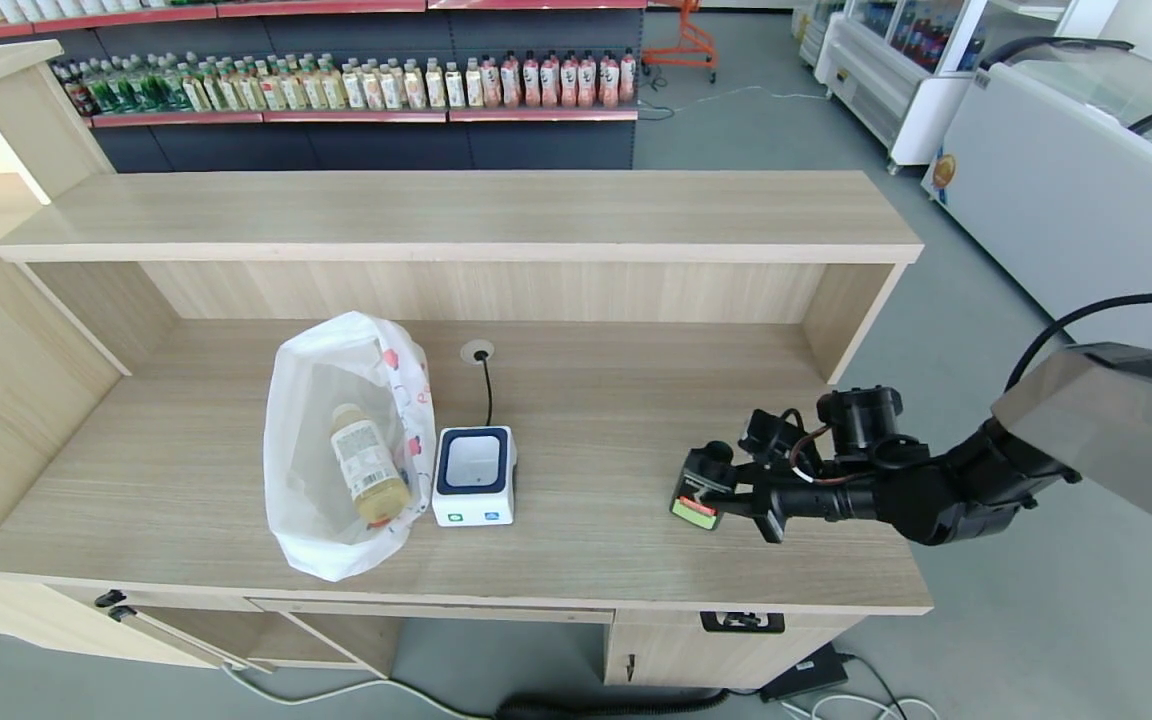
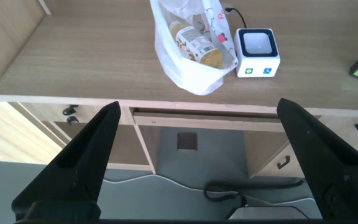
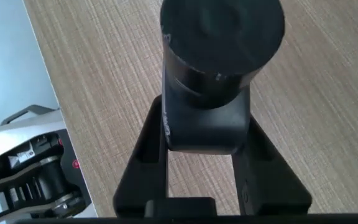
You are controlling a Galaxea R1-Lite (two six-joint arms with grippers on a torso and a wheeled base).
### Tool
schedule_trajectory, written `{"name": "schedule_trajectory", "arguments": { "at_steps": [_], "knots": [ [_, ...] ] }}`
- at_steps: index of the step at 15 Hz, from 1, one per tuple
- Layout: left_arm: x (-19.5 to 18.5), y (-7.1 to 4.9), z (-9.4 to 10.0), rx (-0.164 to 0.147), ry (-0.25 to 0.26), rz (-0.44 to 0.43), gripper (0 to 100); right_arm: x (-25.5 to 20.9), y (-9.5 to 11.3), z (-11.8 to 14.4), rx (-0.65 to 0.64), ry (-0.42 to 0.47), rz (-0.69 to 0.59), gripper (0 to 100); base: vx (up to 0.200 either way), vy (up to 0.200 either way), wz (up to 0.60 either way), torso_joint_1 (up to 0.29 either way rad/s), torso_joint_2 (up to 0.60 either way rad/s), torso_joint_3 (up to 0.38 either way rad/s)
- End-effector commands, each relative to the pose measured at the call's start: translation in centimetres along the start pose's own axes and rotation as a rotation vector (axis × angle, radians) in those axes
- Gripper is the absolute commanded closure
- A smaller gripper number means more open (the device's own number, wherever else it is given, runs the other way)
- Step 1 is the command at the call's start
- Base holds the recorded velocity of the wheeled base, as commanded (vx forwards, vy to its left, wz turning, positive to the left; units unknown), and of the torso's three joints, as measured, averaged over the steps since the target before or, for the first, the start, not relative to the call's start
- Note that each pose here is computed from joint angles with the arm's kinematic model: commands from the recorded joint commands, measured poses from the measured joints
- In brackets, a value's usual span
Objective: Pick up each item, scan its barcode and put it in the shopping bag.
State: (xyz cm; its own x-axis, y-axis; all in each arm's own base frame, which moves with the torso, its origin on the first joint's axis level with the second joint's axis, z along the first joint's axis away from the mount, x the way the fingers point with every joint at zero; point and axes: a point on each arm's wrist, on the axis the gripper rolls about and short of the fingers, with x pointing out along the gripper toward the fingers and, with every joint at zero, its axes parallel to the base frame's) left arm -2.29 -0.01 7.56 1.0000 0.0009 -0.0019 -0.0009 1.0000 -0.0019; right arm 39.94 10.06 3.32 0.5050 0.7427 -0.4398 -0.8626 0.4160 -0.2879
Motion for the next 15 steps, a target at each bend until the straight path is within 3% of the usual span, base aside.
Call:
{"name": "schedule_trajectory", "arguments": {
  "at_steps": [1, 5, 9, 10, 11, 13, 15],
  "knots": [
    [0.0, 0.0, 0.0, 0.000, 0.000, 0.001, 0, 0.9, 0.6, -0.7, 0.002, 0.011, 0.025, 100, 0.000, 0.000, 0.00, 0.000, 0.00, 0.000],
    [0.0, 0.0, 0.0, -0.001, 0.000, 0.001, 0, -1.5, 0.2, 1.2, -0.019, -0.016, -0.016, 100, 0.000, 0.000, 0.00, 0.000, 0.00, 0.000],
    [0.0, 0.0, 0.0, -0.001, 0.000, 0.001, 0, -10.4, -1.4, 3.7, -0.020, -0.077, -0.230, 100, 0.000, 0.000, 0.00, 0.000, 0.00, 0.000],
    [0.0, 0.0, 0.0, -0.001, 0.000, 0.001, 0, -13.4, -1.1, 5.2, -0.075, -0.118, -0.306, 100, 0.000, 0.000, 0.00, 0.000, 0.00, 0.000],
    [0.0, 0.0, 0.0, -0.001, 0.000, 0.001, 0, -15.2, 0.1, 6.2, -0.143, -0.159, -0.358, 100, 0.000, 0.000, 0.00, 0.000, 0.00, 0.000],
    [0.0, 0.0, 0.0, -0.001, 0.000, 0.001, 0, -18.3, 5.4, 6.1, -0.394, -0.191, -0.438, 100, 0.000, 0.000, 0.00, 0.000, 0.00, 0.000],
    [0.0, 0.0, 0.0, -0.001, 0.000, 0.001, 0, -19.3, 6.1, 7.0, -0.782, -0.238, -0.358, 100, 0.000, 0.000, 0.00, 0.000, 0.00, 0.000]
  ]
}}
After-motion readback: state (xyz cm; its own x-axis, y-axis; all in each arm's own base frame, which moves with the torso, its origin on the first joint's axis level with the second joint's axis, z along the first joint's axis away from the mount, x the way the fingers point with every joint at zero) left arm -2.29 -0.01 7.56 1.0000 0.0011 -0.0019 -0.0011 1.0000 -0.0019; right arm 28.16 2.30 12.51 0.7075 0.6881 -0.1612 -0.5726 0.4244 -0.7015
